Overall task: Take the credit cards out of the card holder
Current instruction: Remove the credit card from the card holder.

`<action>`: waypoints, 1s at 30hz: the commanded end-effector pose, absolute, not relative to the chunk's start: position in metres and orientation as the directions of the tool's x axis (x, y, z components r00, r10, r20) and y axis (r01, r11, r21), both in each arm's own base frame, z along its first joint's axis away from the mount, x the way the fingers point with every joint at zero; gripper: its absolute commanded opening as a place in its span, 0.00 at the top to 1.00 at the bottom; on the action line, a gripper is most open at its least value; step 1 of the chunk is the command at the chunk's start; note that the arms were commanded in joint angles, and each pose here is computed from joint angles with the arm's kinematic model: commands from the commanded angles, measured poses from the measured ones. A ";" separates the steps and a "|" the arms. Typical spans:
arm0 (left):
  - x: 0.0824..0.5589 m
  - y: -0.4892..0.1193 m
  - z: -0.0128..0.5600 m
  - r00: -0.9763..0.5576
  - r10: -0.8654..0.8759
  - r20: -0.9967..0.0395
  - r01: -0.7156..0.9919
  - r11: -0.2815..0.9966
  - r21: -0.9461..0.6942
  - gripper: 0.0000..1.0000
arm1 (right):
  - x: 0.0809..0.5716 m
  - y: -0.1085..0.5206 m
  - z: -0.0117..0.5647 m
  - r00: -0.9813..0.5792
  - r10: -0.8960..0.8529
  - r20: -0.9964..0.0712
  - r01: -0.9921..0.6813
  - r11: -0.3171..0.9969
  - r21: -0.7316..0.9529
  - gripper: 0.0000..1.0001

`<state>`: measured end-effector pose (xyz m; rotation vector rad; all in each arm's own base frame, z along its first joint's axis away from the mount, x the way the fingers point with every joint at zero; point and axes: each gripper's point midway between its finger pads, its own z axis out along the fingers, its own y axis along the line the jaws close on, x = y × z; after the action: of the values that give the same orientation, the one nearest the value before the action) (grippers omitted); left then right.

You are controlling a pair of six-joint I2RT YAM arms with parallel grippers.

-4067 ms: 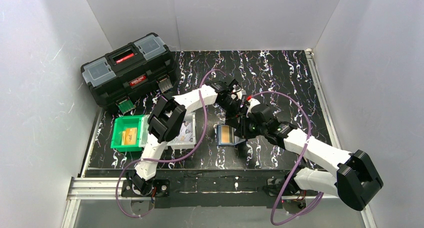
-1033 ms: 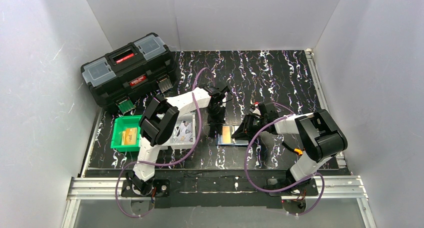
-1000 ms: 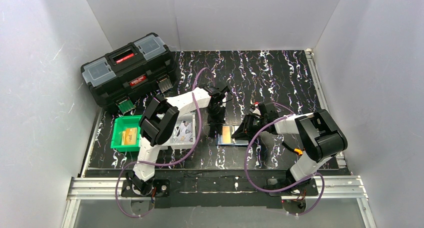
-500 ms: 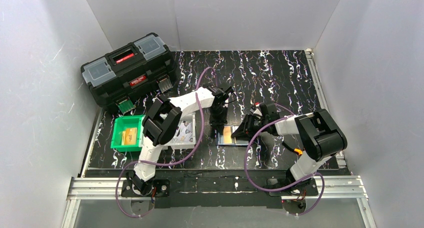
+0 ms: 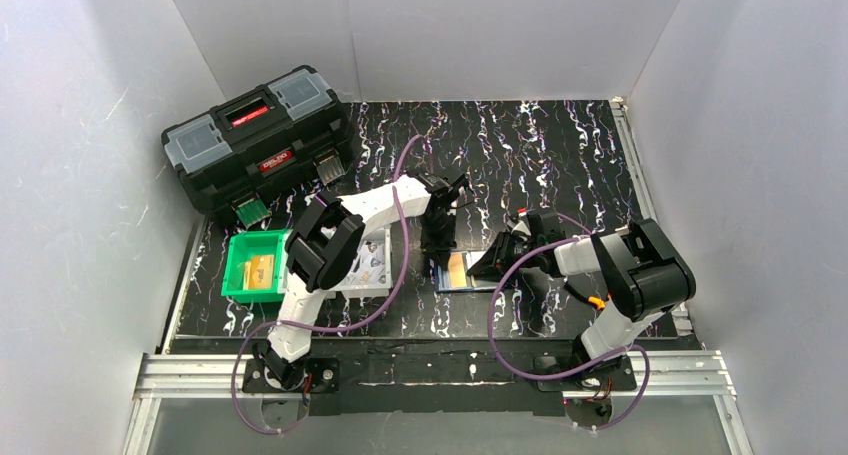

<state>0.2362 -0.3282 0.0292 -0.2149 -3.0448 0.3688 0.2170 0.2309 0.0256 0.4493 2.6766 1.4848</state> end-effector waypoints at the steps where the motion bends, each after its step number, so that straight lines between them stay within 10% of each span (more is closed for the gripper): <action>1: 0.221 -0.292 -0.022 -0.983 0.139 0.117 0.136 0.990 -0.040 1.00 | 0.218 0.231 0.027 -0.955 0.282 0.096 0.226 0.477 0.849 0.73; 21: 0.220 -0.296 -0.024 -0.981 0.142 0.129 0.134 0.989 -0.068 1.00 | 0.220 0.228 0.026 -0.959 0.274 0.066 0.203 0.511 0.835 0.75; 30: 0.221 -0.296 -0.024 -0.983 0.143 0.119 0.136 0.988 -0.068 1.00 | 0.222 0.230 0.026 -0.960 0.271 0.076 0.207 0.499 0.842 0.94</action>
<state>0.2357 -0.3286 0.0286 -0.1977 -3.0414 0.3697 0.2150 0.2280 0.0236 0.4484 2.6818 1.4724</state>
